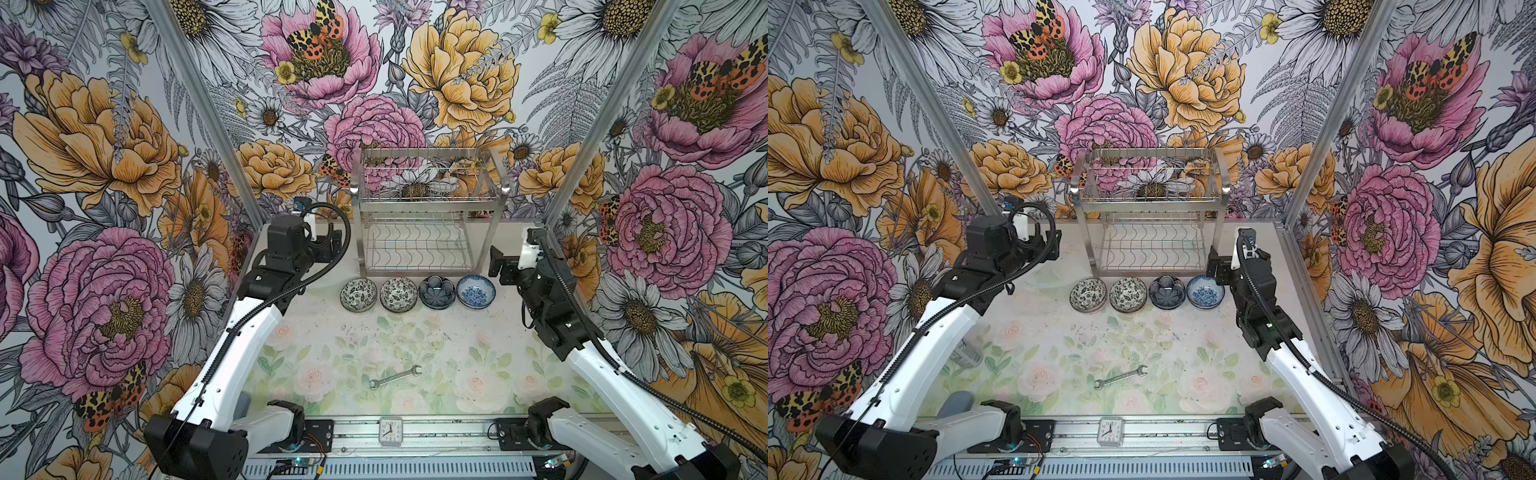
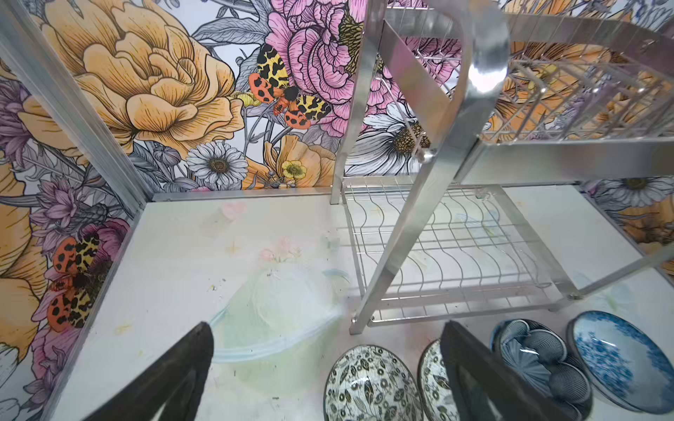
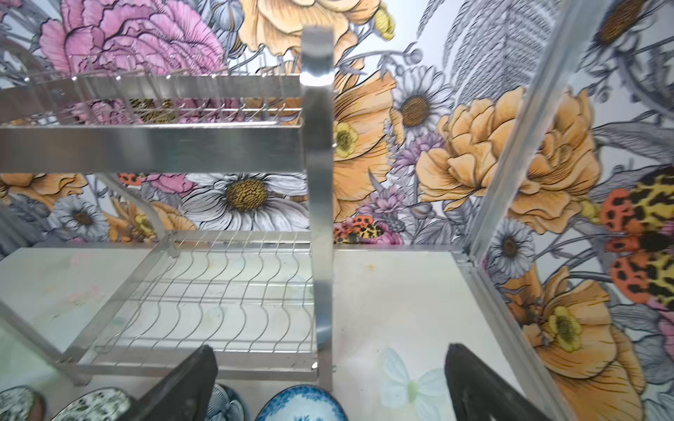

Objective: Load the bowls into the dish rack
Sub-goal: 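Reach the left gripper toward the leaf bowl while the right gripper moves over bowls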

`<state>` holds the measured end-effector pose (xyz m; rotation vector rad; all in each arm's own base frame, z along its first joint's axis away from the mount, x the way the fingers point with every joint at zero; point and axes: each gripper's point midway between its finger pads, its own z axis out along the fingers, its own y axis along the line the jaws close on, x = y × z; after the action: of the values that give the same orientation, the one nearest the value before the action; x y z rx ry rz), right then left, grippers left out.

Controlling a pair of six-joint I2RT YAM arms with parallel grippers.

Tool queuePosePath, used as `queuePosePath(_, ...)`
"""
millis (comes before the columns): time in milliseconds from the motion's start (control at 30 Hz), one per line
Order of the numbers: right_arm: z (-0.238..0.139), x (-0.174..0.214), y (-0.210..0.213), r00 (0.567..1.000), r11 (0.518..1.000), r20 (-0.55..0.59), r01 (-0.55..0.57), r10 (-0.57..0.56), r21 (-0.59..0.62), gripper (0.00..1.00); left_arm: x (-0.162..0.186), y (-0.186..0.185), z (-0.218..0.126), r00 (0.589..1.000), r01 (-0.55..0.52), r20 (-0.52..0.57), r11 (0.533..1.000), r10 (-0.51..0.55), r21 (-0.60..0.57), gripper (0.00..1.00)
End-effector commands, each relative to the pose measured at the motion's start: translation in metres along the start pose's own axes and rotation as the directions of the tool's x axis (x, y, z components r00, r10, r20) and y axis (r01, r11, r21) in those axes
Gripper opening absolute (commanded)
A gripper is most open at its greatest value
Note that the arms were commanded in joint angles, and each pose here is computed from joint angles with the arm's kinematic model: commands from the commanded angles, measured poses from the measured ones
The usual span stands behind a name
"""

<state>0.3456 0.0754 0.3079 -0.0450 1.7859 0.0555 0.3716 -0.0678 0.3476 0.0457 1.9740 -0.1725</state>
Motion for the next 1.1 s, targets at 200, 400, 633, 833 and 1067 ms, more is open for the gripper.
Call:
queuePosePath(200,0.020,0.024,0.108,0.977,0.965,-0.204,0.006,-0.061,-0.263,1.00,0.036,0.009,-0.023,0.988,0.053,-0.151,0.995,-0.041,0.079,0.99)
queuePosePath(400,0.045,0.037,0.172,0.956,0.931,-0.277,-0.010,-0.099,-0.364,1.00,0.056,0.005,-0.015,0.980,0.035,-0.196,0.996,-0.018,0.085,0.99)
queuePosePath(633,0.064,0.065,0.242,0.920,0.878,-0.376,-0.089,-0.109,-0.471,0.98,0.072,0.002,-0.011,0.973,0.011,-0.229,0.996,0.011,0.094,0.99)
queuePosePath(833,0.070,0.090,0.280,0.891,0.854,-0.432,-0.113,-0.139,-0.508,0.97,0.077,-0.003,-0.011,0.971,-0.003,-0.239,0.995,0.026,0.095,0.99)
queuePosePath(1067,0.074,0.102,0.286,0.881,0.854,-0.444,-0.100,-0.162,-0.510,0.97,0.094,-0.002,-0.010,0.962,0.060,-0.270,0.997,-0.046,0.041,0.99)
